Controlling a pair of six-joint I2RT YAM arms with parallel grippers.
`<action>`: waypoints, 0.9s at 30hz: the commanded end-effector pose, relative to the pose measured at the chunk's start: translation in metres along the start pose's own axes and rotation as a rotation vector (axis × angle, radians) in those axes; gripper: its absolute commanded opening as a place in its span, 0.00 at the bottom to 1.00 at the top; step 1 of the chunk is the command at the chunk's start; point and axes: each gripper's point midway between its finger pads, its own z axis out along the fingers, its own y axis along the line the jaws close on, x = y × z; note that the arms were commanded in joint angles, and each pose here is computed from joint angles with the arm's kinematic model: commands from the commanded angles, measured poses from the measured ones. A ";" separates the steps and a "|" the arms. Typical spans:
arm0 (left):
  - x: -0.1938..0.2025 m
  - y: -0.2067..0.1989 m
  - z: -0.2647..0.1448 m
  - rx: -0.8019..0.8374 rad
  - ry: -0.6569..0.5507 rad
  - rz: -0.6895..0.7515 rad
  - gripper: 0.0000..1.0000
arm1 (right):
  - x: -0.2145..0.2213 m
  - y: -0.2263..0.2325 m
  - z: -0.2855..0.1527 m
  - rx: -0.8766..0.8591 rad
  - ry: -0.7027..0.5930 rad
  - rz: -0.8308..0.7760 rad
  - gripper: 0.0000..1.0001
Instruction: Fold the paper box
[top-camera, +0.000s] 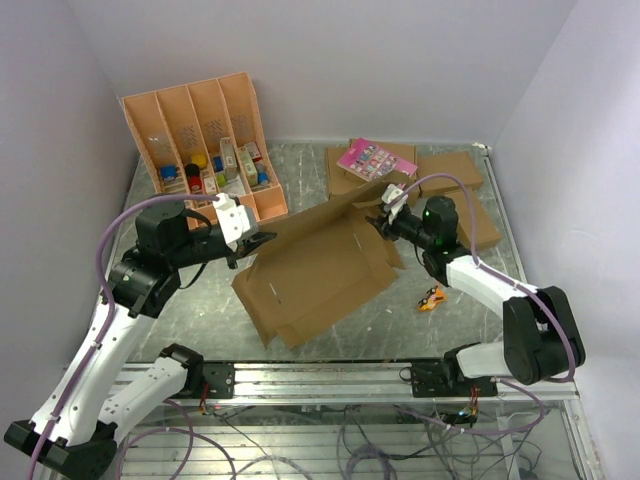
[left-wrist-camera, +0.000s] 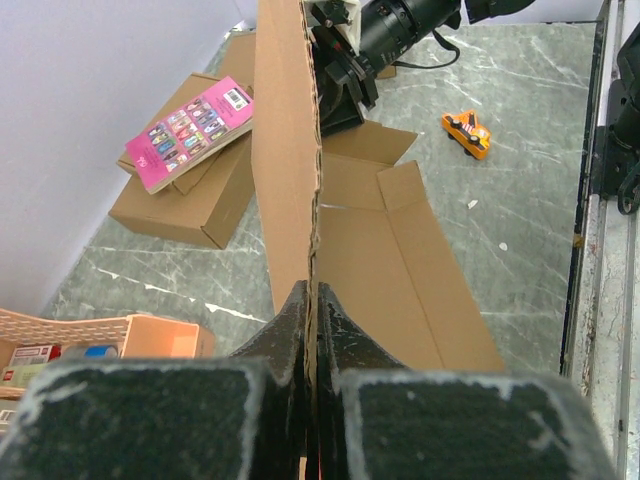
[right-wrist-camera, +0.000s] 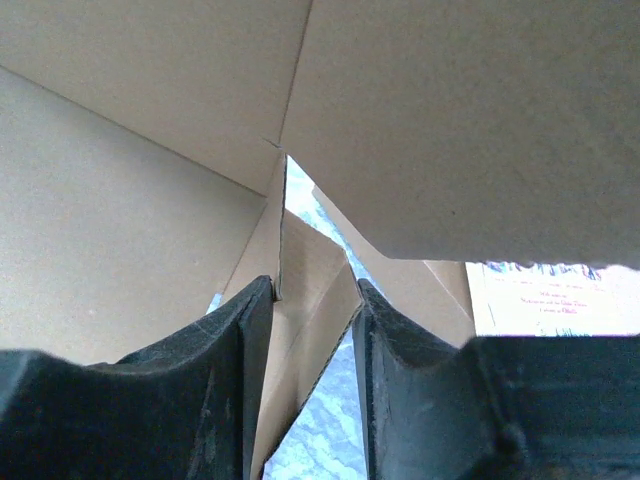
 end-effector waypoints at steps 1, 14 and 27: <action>-0.016 0.000 -0.003 0.013 -0.032 0.040 0.07 | -0.007 -0.012 -0.006 0.025 0.021 -0.012 0.34; -0.018 0.008 0.000 -0.007 -0.026 0.047 0.07 | 0.013 -0.011 -0.024 -0.003 0.134 -0.008 0.34; -0.021 0.012 0.001 -0.016 -0.025 0.058 0.07 | 0.019 -0.013 -0.034 -0.036 0.172 0.028 0.08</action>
